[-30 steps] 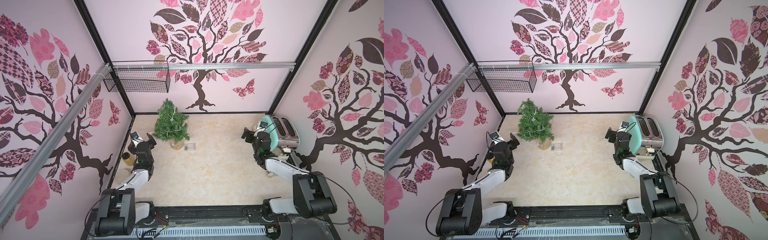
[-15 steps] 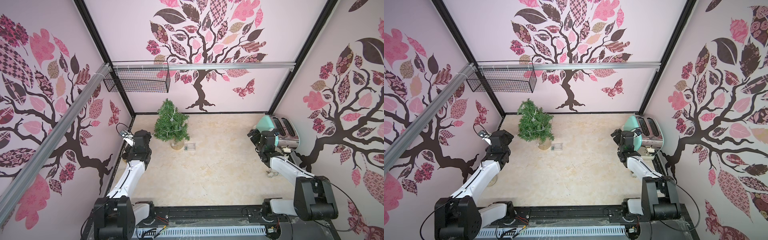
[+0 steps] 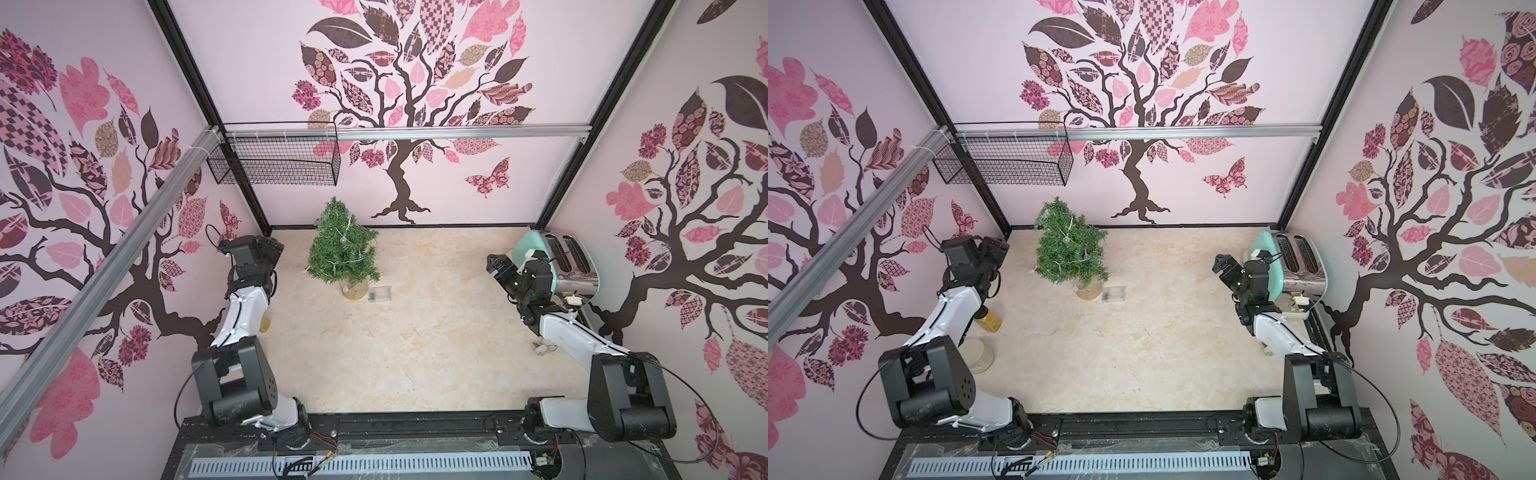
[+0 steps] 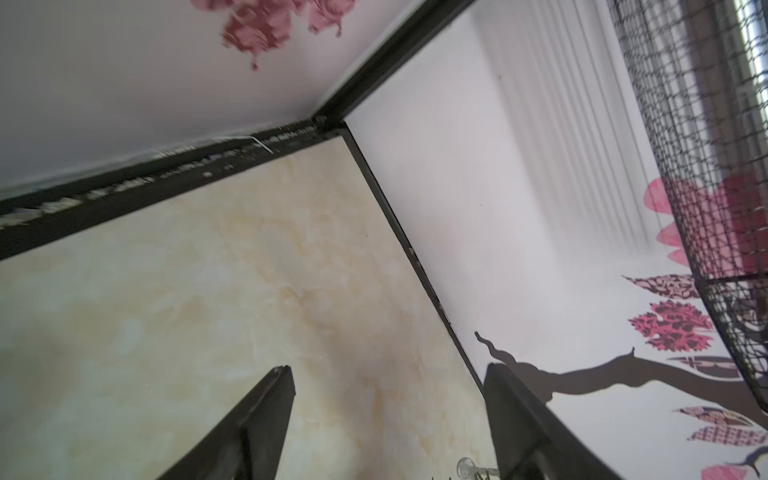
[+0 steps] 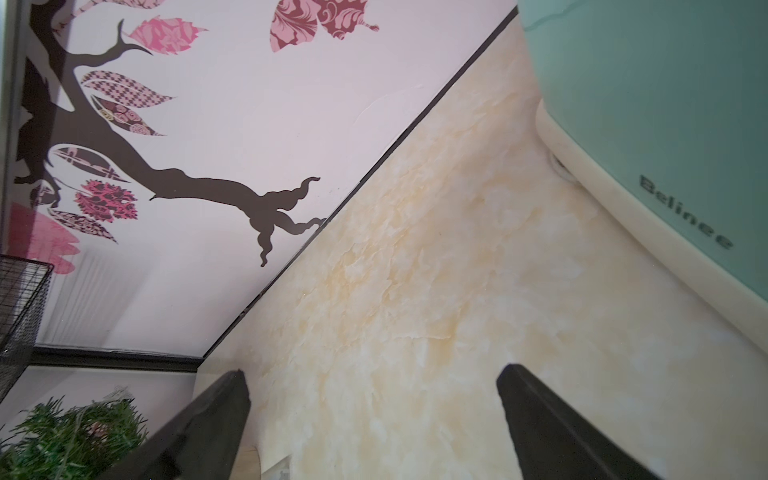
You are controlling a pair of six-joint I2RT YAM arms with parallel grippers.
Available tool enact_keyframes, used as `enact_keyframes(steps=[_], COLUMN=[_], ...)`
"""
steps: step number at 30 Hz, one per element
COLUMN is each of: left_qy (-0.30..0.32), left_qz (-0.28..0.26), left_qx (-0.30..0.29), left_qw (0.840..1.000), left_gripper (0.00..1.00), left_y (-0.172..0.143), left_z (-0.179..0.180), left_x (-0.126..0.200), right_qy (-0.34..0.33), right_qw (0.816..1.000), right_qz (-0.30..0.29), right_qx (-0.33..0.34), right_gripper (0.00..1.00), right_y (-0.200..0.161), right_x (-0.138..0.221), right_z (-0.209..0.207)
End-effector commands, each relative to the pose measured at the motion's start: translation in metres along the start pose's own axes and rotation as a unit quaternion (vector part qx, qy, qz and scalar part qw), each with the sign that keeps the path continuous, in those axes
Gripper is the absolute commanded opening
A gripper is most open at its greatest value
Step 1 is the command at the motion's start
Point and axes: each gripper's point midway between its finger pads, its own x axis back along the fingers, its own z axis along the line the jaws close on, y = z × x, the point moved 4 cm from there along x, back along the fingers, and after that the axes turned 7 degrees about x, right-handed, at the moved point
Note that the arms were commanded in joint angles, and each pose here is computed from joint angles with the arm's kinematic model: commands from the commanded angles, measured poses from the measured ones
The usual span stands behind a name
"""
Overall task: Remove string lights from the small christmas tree
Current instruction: Move the christmas tree to the center of the board.
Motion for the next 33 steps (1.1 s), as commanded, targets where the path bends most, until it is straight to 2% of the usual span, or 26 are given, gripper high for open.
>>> enact_keyframes(steps=[1,8,12,17,21,33], left_qy=[-0.037,-0.043,-0.065,-0.063,-0.079,-0.151], left_qz=[0.07,0.13,0.145,0.165,0.179,0.259], left_qx=[0.009,0.03,0.046,0.064,0.085,0.085], left_qw=[0.997,0.99,0.986,0.982,0.977,0.95], left_gripper=[0.76,0.67,0.64,0.6,0.55,0.48], left_y=[-0.018,-0.046,-0.065,-0.093,-0.109,-0.173], left_z=[-0.004,0.008,0.004,0.02,0.03,0.031], left_x=[-0.026,-0.081,-0.101,-0.121,-0.13,-0.14], right_qy=[0.057,0.094,0.102,0.106,0.111,0.118], right_qw=[0.998,0.996,0.995,0.994,0.993,0.992], right_qz=[-0.002,-0.005,-0.012,-0.021,-0.024,-0.03], right_qx=[0.005,0.005,0.012,0.016,0.021,0.019], right_gripper=[0.99,0.95,0.92,0.9,0.89,0.88], right_y=[0.007,0.012,0.018,0.023,0.027,0.03], right_x=[0.003,0.009,0.014,0.02,0.023,0.032], right_z=[0.022,0.036,0.043,0.047,0.052,0.057])
